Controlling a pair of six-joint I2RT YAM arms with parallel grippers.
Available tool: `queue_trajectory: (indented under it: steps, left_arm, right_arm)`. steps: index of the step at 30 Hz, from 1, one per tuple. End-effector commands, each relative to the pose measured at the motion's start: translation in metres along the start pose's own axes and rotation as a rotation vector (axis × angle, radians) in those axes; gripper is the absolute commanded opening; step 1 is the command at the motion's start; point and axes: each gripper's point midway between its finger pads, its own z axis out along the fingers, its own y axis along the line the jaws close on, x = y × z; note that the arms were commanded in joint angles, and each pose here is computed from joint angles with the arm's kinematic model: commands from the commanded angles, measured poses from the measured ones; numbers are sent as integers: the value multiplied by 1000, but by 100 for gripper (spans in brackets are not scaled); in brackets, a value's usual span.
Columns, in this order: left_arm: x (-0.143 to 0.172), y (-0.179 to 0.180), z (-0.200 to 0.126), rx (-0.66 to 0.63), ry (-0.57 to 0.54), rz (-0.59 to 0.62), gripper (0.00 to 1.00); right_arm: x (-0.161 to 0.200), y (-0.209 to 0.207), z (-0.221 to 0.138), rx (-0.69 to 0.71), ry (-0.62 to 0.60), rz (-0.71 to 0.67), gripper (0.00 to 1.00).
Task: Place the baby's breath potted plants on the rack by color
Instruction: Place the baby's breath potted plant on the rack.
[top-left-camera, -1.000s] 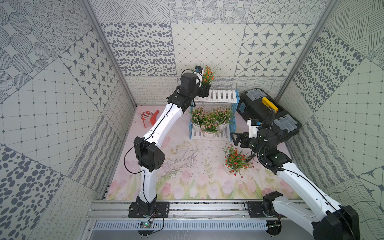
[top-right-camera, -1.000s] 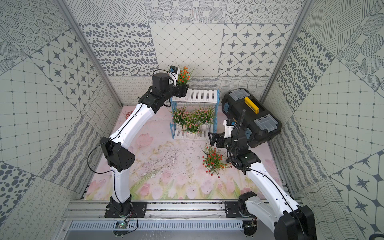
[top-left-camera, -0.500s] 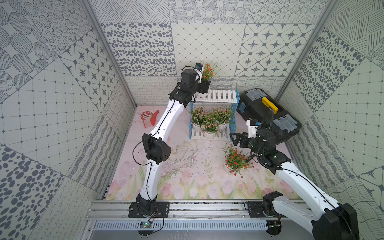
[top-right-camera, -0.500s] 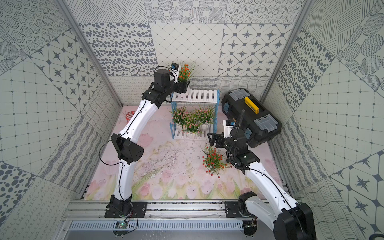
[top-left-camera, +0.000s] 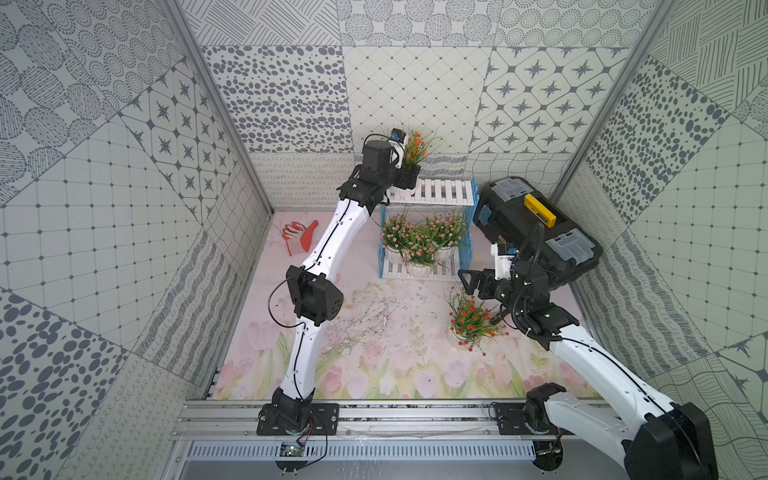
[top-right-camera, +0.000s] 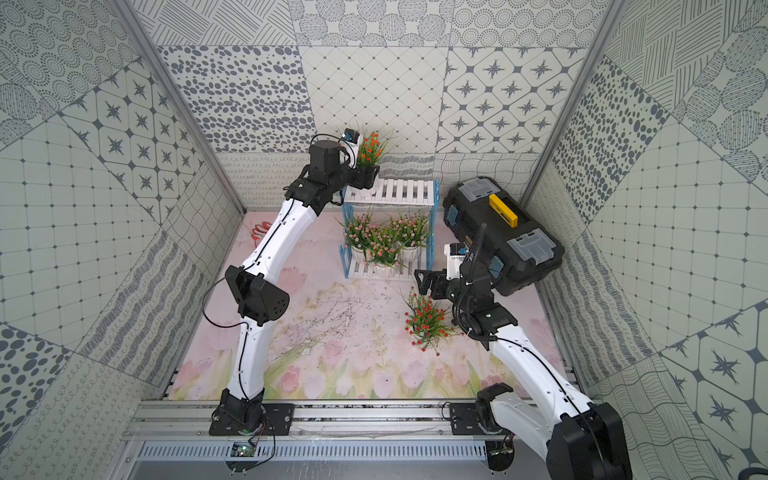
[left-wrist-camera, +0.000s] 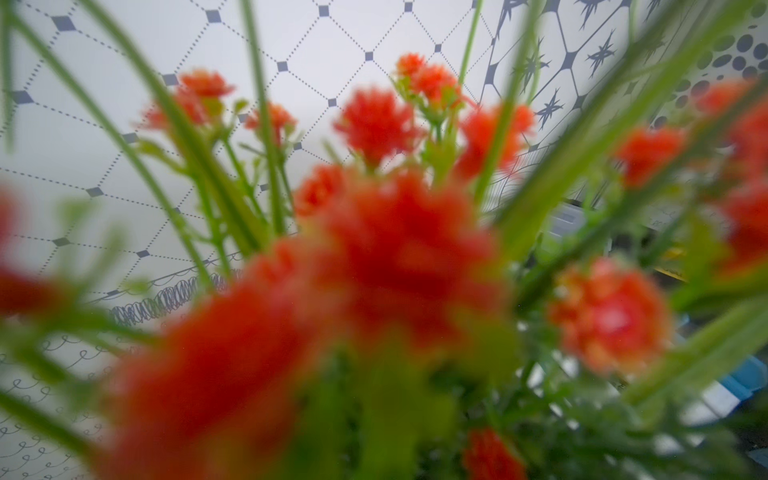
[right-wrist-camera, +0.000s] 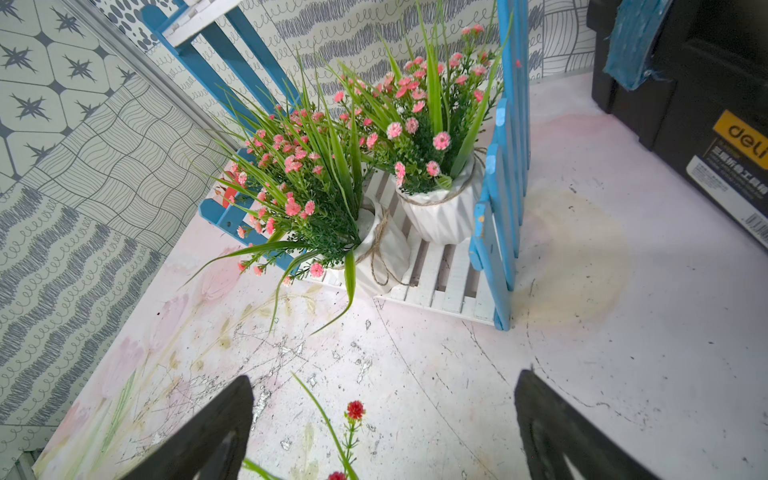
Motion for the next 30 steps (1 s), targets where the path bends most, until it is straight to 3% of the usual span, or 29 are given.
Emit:
queue_trajectory:
  steps: [1, 12, 19, 30]
  left_arm:
    - [-21, -1, -3, 21, -76, 35, 96]
    - [-31, -7, -10, 54, -94, 65, 99]
    - [-18, -6, -20, 47, -20, 66, 99]
    - [-41, -8, -62, 50, -152, 71, 99]
  right_arm:
    - [-4, 2, 2, -19, -27, -1, 98]
    - [1, 2, 1, -26, -17, 2, 98]
    - [0, 4, -1, -34, -23, -3, 98]
    - [-1, 4, -9, -25, -38, -23, 98]
